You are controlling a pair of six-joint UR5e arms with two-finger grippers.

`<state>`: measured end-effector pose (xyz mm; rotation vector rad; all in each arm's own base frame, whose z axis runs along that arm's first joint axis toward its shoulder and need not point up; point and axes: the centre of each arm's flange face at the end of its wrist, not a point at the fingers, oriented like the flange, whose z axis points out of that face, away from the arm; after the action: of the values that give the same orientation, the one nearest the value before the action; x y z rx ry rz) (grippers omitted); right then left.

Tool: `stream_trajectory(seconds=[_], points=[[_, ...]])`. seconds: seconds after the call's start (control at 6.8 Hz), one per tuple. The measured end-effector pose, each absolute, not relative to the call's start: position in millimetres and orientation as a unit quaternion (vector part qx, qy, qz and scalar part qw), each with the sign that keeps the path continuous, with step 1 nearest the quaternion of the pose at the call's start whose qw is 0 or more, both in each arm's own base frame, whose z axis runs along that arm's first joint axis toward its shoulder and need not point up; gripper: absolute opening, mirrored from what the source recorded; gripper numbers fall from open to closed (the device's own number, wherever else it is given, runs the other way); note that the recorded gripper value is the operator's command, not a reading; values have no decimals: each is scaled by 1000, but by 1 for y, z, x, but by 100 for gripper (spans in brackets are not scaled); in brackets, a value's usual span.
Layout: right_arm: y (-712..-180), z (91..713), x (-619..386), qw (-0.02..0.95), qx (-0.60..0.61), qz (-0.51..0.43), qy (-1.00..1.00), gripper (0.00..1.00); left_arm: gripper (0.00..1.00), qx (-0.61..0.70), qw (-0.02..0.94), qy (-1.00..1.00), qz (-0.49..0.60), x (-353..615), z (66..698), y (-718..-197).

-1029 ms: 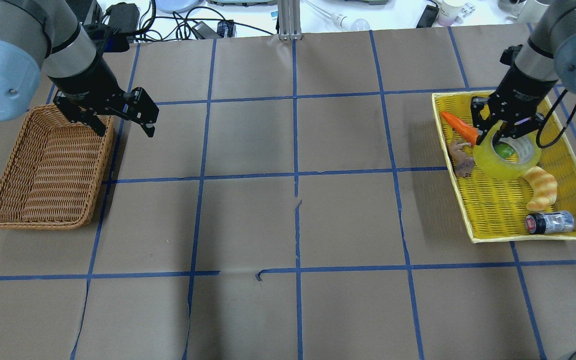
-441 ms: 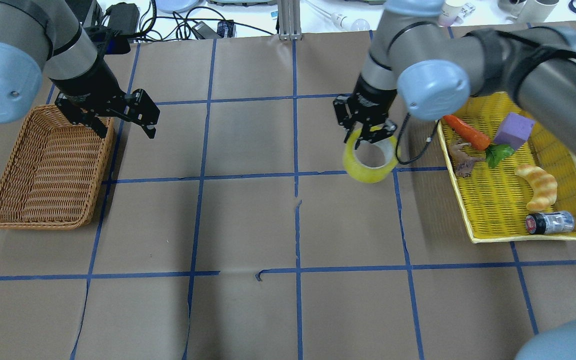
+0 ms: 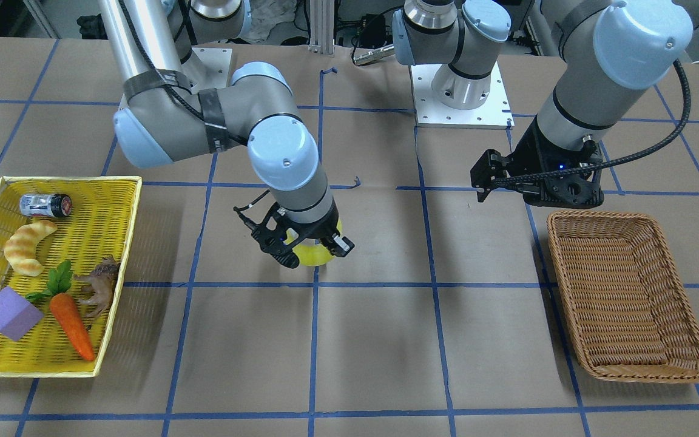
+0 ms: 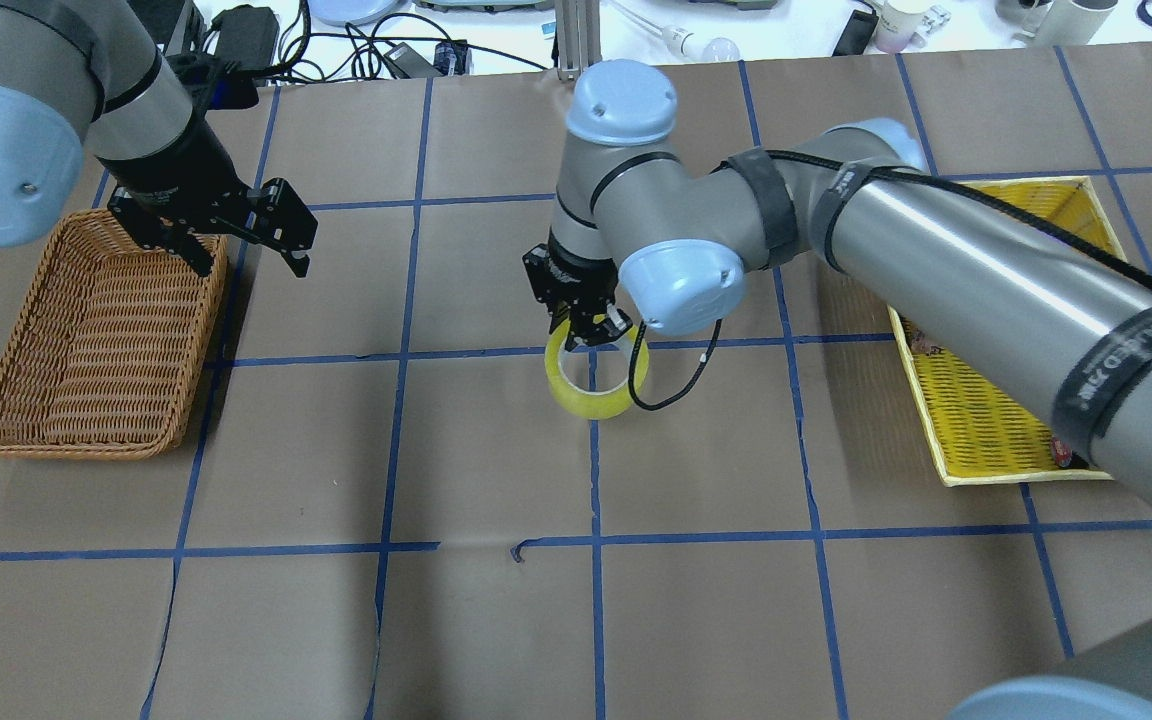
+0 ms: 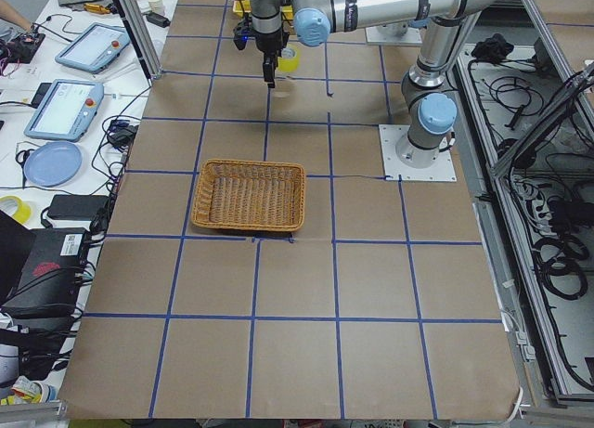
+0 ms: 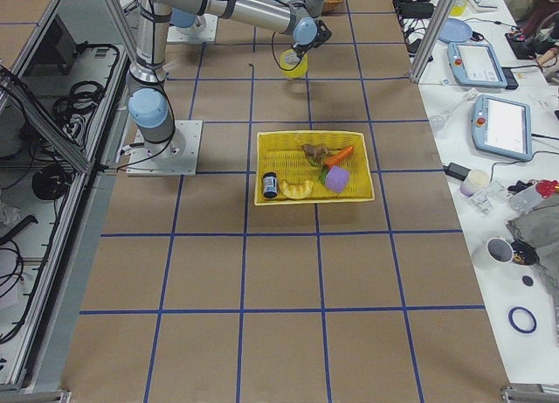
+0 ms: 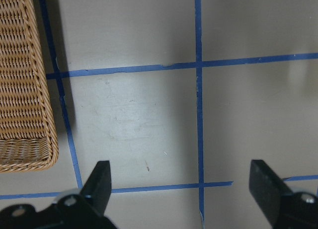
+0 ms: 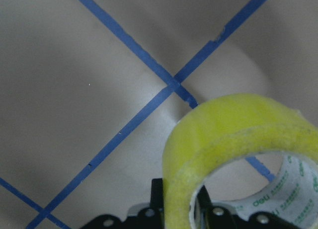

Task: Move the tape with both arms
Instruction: 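Carry the tape roll to the table center and set it down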

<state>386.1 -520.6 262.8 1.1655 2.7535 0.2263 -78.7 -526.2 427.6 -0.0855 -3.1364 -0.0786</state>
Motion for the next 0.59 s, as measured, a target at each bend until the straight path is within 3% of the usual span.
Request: stream_trajectory(seconds=[0.15, 0.29, 0.44, 0.59], points=[[-508, 245, 412, 66, 391, 81, 915, 13, 100, -27, 2, -999, -25, -79, 428, -526], [-499, 231, 426, 60, 394, 87, 913, 45, 100, -27, 3, -999, -25, -79, 428, -526], [-494, 224, 433, 56, 394, 90, 913, 99, 100, -27, 3, -999, -24, -79, 428, -526], [-493, 222, 435, 54, 393, 88, 914, 100, 100, -28, 4, -999, -24, -80, 429, -526]])
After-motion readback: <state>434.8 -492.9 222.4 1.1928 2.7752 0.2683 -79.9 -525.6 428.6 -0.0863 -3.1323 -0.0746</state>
